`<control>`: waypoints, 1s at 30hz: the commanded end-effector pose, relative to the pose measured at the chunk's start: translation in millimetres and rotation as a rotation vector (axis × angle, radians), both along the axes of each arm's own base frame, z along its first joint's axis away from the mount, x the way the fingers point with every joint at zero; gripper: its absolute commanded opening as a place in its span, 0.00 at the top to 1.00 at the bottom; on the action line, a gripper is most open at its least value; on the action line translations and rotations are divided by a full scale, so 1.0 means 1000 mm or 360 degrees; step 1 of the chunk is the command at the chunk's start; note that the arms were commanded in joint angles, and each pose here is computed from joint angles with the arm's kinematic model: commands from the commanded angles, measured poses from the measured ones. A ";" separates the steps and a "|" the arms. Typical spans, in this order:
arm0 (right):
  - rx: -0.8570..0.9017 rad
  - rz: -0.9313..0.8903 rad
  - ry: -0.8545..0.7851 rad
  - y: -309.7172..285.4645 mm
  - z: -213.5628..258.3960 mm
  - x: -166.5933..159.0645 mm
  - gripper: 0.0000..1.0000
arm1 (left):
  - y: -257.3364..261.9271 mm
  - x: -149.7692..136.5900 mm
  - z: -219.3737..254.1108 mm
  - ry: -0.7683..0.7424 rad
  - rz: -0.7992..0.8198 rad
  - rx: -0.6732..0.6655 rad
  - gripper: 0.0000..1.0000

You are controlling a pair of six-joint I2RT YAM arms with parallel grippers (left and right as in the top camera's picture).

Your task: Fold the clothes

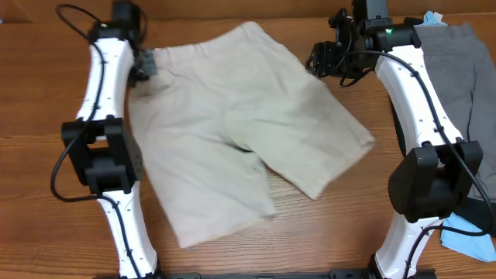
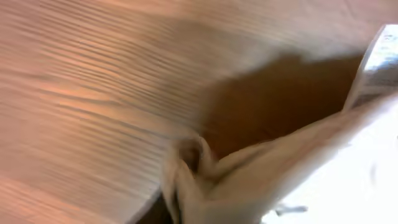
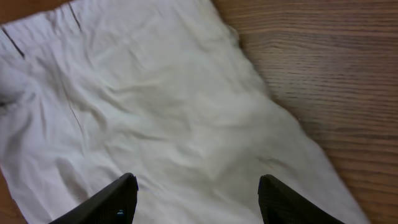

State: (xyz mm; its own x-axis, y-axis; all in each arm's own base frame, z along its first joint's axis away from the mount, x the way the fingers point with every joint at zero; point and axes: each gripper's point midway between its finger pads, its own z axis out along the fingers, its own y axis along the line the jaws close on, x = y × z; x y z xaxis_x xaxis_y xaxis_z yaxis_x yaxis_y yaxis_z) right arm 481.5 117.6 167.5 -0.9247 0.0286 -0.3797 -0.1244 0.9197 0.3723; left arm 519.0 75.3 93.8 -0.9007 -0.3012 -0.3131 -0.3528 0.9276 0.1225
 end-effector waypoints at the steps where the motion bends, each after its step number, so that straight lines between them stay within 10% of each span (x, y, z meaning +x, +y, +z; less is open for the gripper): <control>1: 0.0004 0.0004 -0.0070 0.002 0.018 0.001 0.34 | 0.033 -0.002 0.025 -0.0033 0.0068 0.0121 0.48; 3: -0.0003 -0.0001 -0.0054 0.001 0.016 0.000 0.34 | 0.040 -0.009 0.026 0.0005 0.0078 0.0122 0.12; 5: -0.0053 -0.0083 0.0008 -0.007 0.009 -0.004 0.34 | 0.047 -0.019 0.025 0.0059 0.0095 0.0116 0.00; 30: -0.0279 -0.0301 0.0943 -0.035 -0.152 -0.129 0.43 | -0.039 -0.035 0.117 -0.0017 -0.0338 -0.0163 0.00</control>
State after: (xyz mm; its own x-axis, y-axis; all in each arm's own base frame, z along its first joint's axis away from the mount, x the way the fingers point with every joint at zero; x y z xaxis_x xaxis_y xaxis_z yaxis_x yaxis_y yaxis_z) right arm 360.6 78.5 31.6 -0.9711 0.1776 0.1594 0.2028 0.9663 0.1584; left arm 478.7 50.5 201.3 -0.9431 -0.1987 -0.2665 -0.2154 0.9759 0.0347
